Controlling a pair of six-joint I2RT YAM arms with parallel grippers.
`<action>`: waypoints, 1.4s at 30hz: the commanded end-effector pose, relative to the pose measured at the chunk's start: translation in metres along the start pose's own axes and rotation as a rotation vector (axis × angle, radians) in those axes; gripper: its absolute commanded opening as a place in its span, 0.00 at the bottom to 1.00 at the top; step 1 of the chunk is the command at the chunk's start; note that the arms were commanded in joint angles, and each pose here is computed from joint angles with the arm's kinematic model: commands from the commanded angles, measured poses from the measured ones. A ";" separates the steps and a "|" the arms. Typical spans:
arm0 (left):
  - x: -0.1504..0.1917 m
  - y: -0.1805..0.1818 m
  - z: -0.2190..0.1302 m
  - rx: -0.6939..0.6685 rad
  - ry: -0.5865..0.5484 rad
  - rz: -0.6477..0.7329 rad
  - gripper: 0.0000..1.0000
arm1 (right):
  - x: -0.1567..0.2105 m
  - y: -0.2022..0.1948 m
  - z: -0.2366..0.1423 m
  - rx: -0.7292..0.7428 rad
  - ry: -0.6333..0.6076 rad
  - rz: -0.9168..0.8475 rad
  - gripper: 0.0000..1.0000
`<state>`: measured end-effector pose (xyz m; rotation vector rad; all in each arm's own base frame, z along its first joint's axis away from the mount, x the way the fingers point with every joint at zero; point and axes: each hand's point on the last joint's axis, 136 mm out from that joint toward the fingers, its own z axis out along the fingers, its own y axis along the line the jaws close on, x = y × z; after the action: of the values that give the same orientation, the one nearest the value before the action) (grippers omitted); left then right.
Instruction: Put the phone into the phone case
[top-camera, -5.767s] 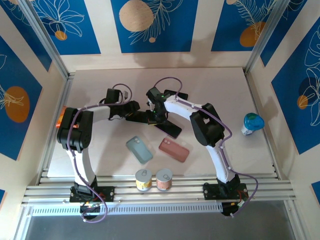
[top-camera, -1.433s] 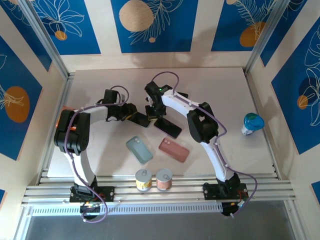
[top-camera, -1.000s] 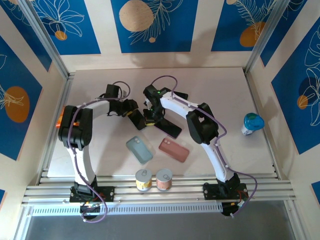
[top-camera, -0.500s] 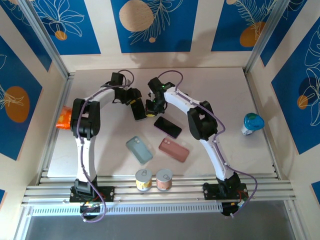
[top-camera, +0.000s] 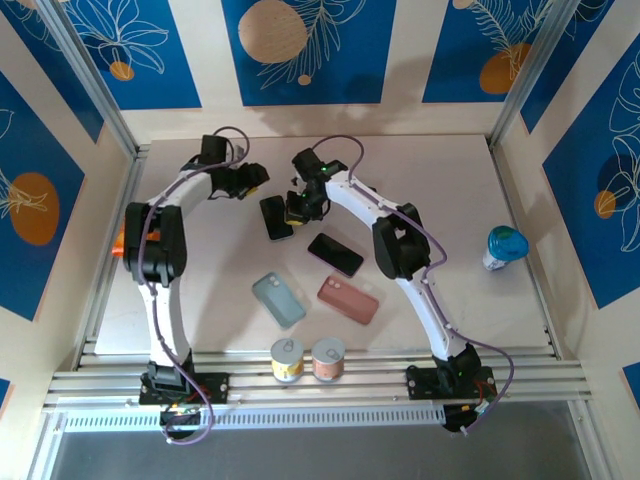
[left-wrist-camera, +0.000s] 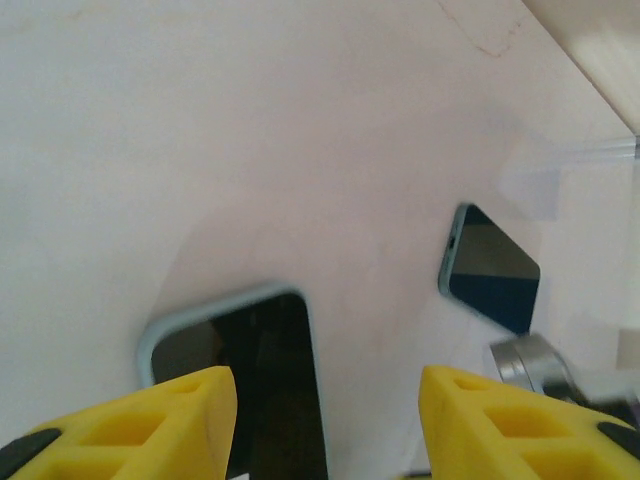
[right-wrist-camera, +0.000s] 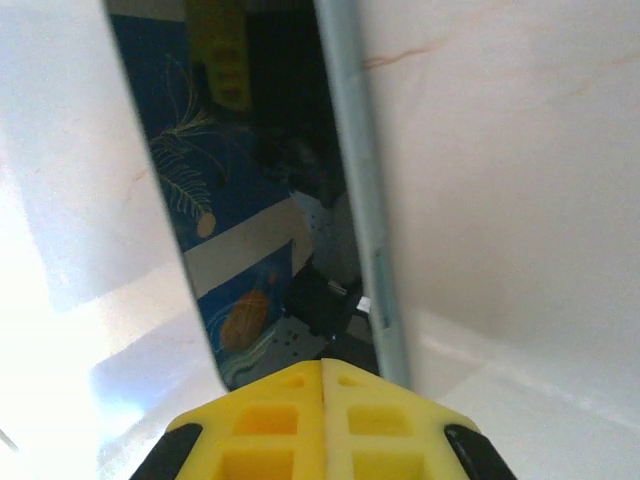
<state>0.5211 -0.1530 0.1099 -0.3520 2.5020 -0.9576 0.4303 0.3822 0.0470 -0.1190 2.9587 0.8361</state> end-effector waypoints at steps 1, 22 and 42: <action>0.012 -0.015 -0.030 0.051 -0.021 0.012 0.52 | 0.018 0.023 -0.013 -0.011 0.025 -0.067 0.00; 0.071 0.020 -0.113 0.124 -0.086 -0.136 0.53 | 0.013 0.009 0.023 -0.059 0.072 0.039 0.00; 0.104 0.035 -0.139 0.028 -0.048 -0.103 0.54 | -0.030 0.028 0.047 -0.194 0.037 0.119 0.00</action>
<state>0.3750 -0.0915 0.1513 -0.5146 2.4045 -1.0423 0.4576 0.4255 0.0336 -0.0161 2.9244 1.0866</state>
